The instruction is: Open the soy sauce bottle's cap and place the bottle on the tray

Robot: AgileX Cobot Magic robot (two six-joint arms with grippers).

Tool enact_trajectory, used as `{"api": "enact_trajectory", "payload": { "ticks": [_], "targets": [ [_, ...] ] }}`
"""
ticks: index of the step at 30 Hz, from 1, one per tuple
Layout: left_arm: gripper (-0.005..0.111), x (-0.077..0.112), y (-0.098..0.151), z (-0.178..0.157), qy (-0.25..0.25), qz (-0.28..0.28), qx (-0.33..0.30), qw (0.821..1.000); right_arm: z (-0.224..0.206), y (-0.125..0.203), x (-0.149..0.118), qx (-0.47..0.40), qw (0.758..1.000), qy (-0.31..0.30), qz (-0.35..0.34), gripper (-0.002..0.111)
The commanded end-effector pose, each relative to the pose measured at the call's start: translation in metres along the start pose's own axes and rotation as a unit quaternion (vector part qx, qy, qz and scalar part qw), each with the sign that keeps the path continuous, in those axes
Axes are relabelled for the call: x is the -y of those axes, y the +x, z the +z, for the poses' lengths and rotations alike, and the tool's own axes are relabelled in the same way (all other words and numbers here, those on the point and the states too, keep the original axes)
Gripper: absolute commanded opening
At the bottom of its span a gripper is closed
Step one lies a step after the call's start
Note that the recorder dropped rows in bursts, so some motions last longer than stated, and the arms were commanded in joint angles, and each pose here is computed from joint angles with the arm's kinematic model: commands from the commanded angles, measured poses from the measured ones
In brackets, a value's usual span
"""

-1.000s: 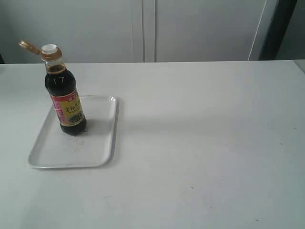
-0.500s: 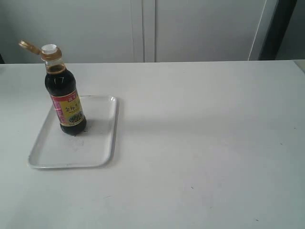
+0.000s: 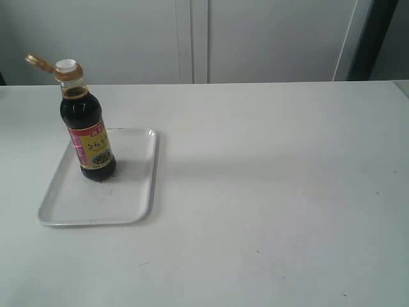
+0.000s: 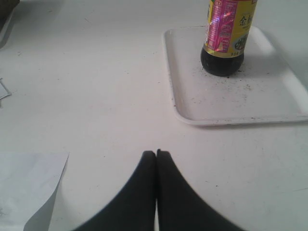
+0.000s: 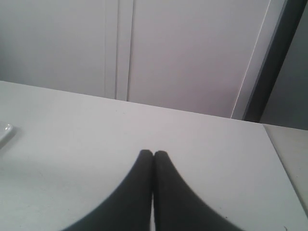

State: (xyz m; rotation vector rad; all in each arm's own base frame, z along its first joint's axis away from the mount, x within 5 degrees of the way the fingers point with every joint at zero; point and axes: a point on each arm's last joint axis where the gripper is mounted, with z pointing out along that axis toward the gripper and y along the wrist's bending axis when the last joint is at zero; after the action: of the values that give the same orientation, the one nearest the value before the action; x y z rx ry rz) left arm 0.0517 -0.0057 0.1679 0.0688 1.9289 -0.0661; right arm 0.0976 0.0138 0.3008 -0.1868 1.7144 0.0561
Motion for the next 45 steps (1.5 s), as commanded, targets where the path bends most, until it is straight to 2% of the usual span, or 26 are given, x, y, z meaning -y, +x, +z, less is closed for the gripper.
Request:
{"api": "enact_trajectory", "payload": {
  "ticks": [1,45],
  "targets": [
    [0.0,0.0001,0.0012,0.0003,0.0,-0.006,0.0,1.0,-0.001,-0.0003,0.0,0.008,1.0,0.001,0.0,0.0],
    [0.0,0.0002,0.0014,0.0003,0.0,-0.005,-0.001,1.0,-0.0034,0.0049,-0.0003,0.006,1.0,0.003,-0.01,0.0]
  ]
}}
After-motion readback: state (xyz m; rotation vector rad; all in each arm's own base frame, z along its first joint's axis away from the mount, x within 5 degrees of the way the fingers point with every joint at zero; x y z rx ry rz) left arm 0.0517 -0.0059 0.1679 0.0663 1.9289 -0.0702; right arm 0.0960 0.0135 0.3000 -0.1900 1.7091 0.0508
